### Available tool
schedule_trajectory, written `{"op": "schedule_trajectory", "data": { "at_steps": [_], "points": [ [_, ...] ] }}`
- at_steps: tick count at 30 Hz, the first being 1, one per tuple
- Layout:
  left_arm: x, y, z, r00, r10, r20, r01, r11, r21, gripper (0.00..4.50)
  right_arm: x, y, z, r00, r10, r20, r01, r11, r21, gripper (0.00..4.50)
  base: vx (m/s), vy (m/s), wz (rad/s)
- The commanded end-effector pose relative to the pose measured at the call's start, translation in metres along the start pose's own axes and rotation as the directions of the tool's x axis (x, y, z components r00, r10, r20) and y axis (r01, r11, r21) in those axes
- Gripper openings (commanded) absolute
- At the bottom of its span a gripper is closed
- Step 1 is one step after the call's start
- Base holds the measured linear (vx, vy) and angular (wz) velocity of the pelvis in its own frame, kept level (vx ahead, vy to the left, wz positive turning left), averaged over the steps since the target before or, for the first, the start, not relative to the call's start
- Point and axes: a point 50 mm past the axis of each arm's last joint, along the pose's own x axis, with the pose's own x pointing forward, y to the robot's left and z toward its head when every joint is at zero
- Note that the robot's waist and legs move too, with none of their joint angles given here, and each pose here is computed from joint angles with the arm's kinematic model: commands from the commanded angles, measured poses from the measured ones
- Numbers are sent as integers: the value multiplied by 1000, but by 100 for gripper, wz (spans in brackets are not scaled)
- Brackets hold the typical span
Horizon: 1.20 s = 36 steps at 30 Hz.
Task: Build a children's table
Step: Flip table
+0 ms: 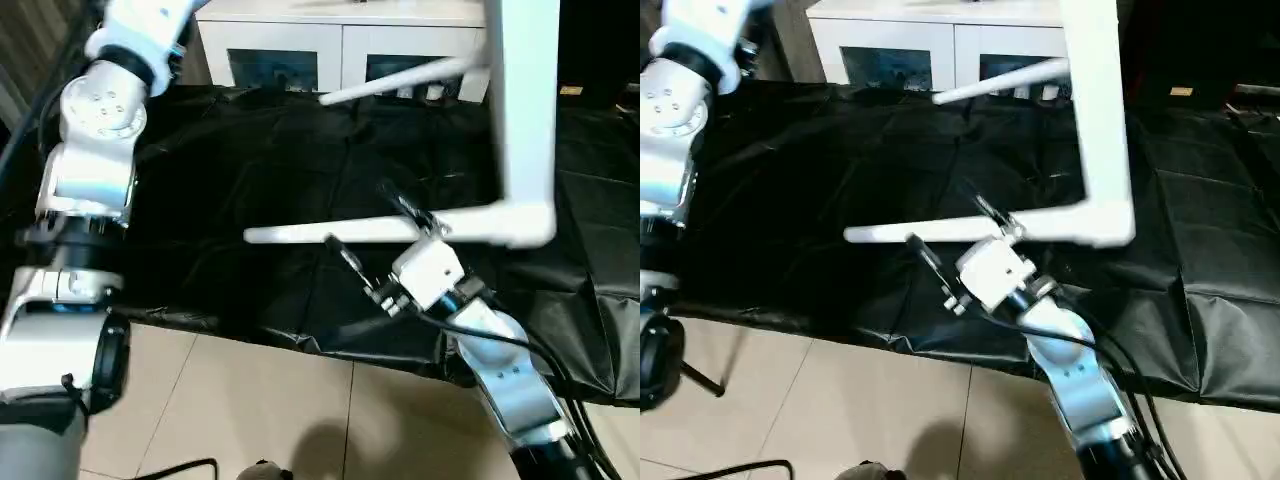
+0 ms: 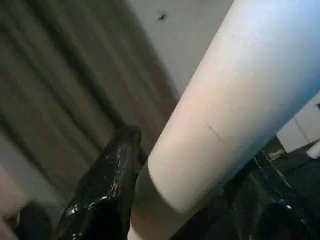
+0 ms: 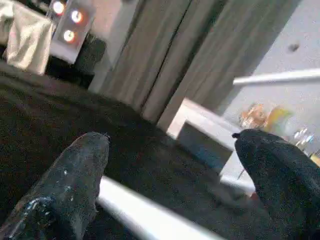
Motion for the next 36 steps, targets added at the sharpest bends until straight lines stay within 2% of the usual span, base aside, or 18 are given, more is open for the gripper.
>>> {"op": "schedule_trajectory", "data": {
  "at_steps": [1, 6, 8, 12, 13, 14, 18, 23, 25, 33, 36],
  "points": [
    [-3, 6, -8, 998, 47, -48, -56, 973, -224, 224, -3, 1, 3, 1000, 17, -1, -17, 999, 35, 450, 0, 0, 0],
    [-7, 7, -11, 994, 67, -85, -88, 956, -281, 224, -17, 9, -16, 994, 33, -109, -10, 979, 206, 450, 0, 0, 0],
    [-9, 7, -11, 994, 65, -92, -89, 953, -288, 224, -24, 8, -24, 989, -10, -148, 51, 959, 278, 450, 0, 0, 0],
    [-11, 6, -9, 993, 61, -103, -89, 951, -295, 224, -34, 7, -40, 972, -67, -224, 147, 921, 360, 450, 0, 0, 0],
    [-11, 6, -9, 993, 61, -103, -89, 951, -295, 224, -34, 7, -40, 972, -68, -225, 149, 920, 362, 450, 0, 0, 0],
    [-11, 6, -8, 993, 60, -106, -90, 951, -297, 224, -34, 5, -43, 965, -98, -244, 192, 899, 395, 450, 0, 0, 0],
    [-11, 6, -4, 993, 58, -104, -87, 950, -300, 224, -28, -1, -47, 953, -137, -271, 247, 869, 429, 450, 0, 0, 0],
    [-12, 6, -3, 993, 58, -107, -88, 949, -301, 224, -29, 2, -46, 961, -91, -260, 202, 873, 443, 450, 0, 0, 0],
    [-12, 6, -2, 993, 55, -108, -85, 950, -300, 224, -30, -2, -48, 960, -96, -265, 207, 878, 432, 450, 0, 0, 0],
    [-11, 3, 1, 993, 37, -116, -75, 936, -343, 224, -28, -38, -47, 952, -163, -259, 250, 903, 349, 450, 0, 0, 0],
    [-11, 3, 1, 992, 30, -123, -73, 930, -360, 224, -26, -47, -44, 952, -180, -249, 262, 899, 352, 450, 0, 0, 0]
  ]
}}
